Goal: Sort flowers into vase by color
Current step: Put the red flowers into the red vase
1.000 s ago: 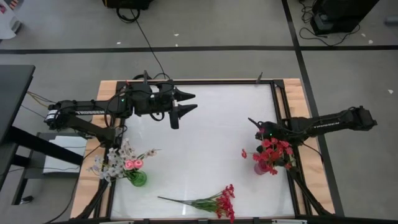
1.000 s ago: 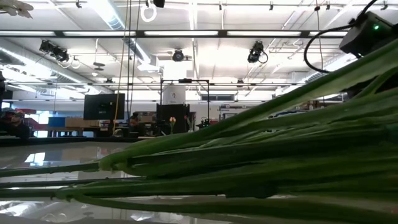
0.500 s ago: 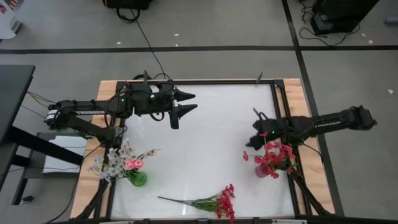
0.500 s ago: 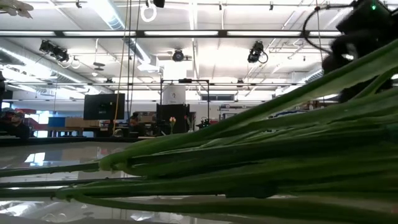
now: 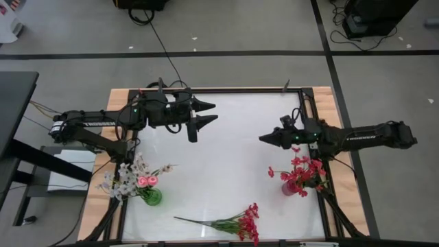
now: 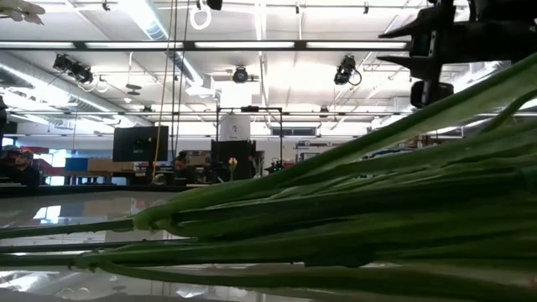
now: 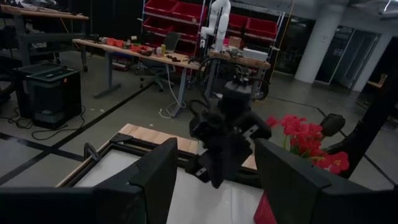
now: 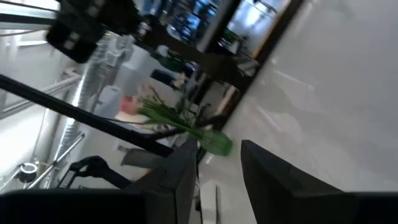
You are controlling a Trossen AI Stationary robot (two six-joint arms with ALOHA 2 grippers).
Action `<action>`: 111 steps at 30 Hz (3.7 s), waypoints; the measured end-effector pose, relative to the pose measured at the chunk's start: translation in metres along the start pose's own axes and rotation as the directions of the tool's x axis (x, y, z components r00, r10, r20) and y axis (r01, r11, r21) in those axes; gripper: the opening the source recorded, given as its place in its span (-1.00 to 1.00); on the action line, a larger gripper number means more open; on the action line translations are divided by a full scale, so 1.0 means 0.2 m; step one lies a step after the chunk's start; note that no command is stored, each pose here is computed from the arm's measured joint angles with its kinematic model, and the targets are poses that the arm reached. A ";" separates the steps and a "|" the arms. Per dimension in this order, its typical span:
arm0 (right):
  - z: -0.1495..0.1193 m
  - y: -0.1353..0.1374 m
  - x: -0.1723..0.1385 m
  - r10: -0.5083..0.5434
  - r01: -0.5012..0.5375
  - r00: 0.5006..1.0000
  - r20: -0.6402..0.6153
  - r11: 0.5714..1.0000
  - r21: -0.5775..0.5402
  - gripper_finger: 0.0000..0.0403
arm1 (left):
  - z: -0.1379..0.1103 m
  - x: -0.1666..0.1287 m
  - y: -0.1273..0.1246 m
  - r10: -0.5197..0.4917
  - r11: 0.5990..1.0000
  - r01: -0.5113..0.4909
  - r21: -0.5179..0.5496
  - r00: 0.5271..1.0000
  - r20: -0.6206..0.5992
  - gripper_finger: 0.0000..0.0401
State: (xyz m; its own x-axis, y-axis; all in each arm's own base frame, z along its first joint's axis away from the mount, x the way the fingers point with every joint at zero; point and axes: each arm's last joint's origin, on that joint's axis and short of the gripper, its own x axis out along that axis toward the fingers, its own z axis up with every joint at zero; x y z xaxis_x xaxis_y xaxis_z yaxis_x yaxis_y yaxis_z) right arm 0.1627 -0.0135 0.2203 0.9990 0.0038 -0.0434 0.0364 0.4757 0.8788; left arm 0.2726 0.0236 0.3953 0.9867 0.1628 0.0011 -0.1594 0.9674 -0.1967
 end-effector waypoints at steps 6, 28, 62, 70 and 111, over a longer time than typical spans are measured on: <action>0.05 -0.03 0.03 -0.015 0.019 0.997 0.071 0.998 -0.057 -0.32 | 0.01 0.00 0.00 -0.003 0.999 0.004 -0.033 1.000 0.017 0.10; 0.36 0.30 0.33 0.076 -0.045 0.985 0.152 0.979 -0.197 -0.33 | 0.02 0.00 -0.07 -0.168 0.982 0.110 -0.152 0.876 -0.451 0.01; 0.38 0.39 0.33 0.014 0.017 0.985 0.173 0.984 -0.179 -0.33 | -1.06 0.76 -0.18 -0.091 0.960 0.280 -0.001 0.308 -0.947 -0.04; 0.39 0.33 0.32 -0.057 0.078 0.991 0.125 0.982 -0.173 -0.33 | -1.27 0.56 -0.41 -0.195 0.892 0.436 -0.117 0.138 -0.971 -0.17; 0.42 0.29 0.31 -0.085 0.093 0.992 0.092 0.991 -0.094 -0.33 | -1.35 0.45 -0.92 -0.327 0.859 0.500 -0.113 0.364 -0.872 -0.22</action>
State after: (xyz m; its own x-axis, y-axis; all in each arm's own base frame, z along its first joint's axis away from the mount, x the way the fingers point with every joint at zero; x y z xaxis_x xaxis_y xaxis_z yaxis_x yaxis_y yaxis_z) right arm 0.2293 -0.0588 0.3092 0.9903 -0.1176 -0.0737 0.1270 0.5548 0.8222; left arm 0.4005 -0.1926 0.1674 0.4401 -0.4262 -0.7904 0.3603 0.8900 -0.2794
